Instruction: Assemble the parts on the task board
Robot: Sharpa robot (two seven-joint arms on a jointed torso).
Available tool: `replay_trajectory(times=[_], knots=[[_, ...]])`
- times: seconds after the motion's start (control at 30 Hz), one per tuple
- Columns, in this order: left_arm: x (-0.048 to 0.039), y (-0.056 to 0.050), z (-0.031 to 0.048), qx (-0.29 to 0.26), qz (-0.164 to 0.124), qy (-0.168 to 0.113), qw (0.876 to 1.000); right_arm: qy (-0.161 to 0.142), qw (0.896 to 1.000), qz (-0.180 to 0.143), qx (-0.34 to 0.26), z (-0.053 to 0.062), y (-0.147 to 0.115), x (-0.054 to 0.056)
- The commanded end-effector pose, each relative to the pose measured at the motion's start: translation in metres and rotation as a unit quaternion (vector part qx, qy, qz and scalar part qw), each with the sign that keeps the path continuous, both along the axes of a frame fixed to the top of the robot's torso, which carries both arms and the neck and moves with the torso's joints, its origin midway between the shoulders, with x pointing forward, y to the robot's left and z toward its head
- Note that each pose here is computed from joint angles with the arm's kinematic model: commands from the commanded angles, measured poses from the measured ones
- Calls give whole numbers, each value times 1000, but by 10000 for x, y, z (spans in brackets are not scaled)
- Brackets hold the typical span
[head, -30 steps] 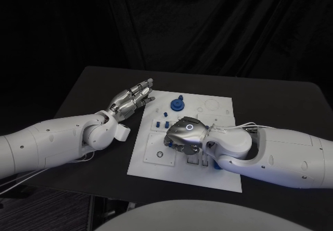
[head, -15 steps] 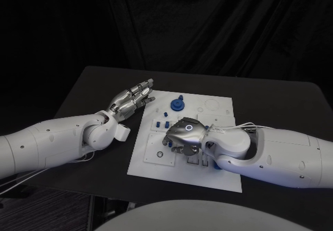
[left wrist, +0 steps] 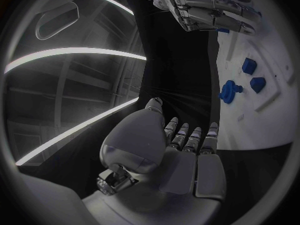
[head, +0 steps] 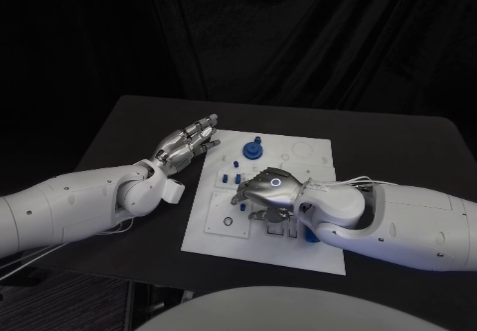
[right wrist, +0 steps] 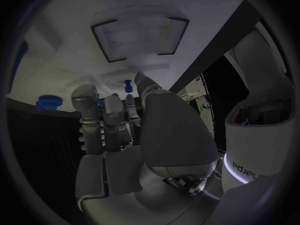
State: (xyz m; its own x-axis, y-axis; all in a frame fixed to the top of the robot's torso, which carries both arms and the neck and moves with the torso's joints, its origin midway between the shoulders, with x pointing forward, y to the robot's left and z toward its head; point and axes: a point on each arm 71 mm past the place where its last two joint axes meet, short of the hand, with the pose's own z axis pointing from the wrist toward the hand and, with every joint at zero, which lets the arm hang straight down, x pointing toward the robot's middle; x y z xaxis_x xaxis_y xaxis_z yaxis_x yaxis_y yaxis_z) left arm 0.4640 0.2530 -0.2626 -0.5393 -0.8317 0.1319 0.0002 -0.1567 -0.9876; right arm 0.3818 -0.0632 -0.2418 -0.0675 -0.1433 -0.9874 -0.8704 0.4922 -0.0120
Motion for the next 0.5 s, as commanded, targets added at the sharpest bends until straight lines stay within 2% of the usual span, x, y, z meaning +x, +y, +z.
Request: replay_trajectory(times=[0.03, 0.13, 0.3, 0.37, 0.5], knots=[[-15, 1, 7, -9, -2, -2, 1000, -15, 998, -18, 52, 150, -75, -10], [-23, 24, 8, -8, 1, -2, 1000, -11, 996, -40, 73, 316, -201, 39], [-24, 56, 8, -5, 6, -3, 1000, -11, 993, -83, 83, 571, -456, 191], [-23, 59, 7, -4, 7, -3, 1000, -10, 992, -103, 73, 629, -584, 247], [-20, 50, 4, -3, 9, -4, 1000, -1, 990, -129, 52, 644, -761, 291]])
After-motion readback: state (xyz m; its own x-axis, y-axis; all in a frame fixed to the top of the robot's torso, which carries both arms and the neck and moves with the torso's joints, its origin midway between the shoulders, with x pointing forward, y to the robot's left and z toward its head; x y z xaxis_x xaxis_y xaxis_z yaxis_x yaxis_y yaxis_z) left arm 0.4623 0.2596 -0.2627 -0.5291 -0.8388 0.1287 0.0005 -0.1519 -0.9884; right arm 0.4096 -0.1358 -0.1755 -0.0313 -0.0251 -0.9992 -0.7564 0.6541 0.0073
